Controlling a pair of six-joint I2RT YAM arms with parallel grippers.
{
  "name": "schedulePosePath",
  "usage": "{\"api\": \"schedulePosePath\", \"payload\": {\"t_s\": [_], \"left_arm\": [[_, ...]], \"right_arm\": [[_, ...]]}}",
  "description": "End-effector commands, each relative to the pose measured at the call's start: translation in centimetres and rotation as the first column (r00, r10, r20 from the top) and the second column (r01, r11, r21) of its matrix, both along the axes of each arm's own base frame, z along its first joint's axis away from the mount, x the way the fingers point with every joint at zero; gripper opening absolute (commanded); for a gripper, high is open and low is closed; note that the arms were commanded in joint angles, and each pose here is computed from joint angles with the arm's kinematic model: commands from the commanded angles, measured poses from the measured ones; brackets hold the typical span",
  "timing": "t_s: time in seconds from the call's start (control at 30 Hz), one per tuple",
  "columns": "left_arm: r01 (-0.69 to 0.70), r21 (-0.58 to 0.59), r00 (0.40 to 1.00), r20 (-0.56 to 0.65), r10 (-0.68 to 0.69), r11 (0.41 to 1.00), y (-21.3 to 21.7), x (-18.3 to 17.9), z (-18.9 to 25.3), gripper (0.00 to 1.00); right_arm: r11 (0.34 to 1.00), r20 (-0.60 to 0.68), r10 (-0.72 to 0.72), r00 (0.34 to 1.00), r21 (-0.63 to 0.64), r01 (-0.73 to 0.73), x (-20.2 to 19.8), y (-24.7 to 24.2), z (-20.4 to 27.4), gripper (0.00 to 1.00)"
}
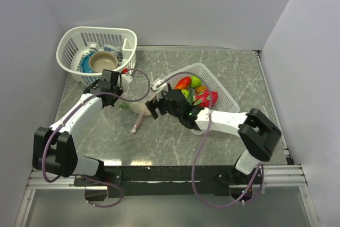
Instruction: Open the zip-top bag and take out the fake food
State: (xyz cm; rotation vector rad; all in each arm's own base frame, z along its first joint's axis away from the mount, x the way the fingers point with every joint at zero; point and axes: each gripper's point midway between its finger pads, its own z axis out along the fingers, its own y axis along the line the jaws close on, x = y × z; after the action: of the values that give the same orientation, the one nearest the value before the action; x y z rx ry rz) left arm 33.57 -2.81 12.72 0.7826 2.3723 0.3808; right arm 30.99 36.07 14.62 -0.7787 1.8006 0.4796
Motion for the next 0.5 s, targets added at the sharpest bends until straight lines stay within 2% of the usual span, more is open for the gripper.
{"api": "schedulePosePath", "payload": {"t_s": [0.0,0.2,0.47], "left_arm": [[-0.006,0.01,1.0,0.016,0.005,1.0,0.0,1.2,-1.2,0.01],[-0.005,0.027,1.0,-0.012,0.006,1.0,0.2,1.2,-3.4,0.01],[0.002,0.026,1.0,-0.029,-0.001,1.0,0.1,0.9,-4.0,0.01]], "right_arm": [[0.995,-0.018,0.099,0.995,-0.021,-0.1,0.0,2.6,-2.1,0.95],[0.988,-0.089,0.139,0.986,-0.058,-0.145,0.0,4.0,-5.8,0.93],[0.982,-0.102,0.16,0.982,-0.088,-0.169,1.0,5.7,-7.4,0.92]]}}
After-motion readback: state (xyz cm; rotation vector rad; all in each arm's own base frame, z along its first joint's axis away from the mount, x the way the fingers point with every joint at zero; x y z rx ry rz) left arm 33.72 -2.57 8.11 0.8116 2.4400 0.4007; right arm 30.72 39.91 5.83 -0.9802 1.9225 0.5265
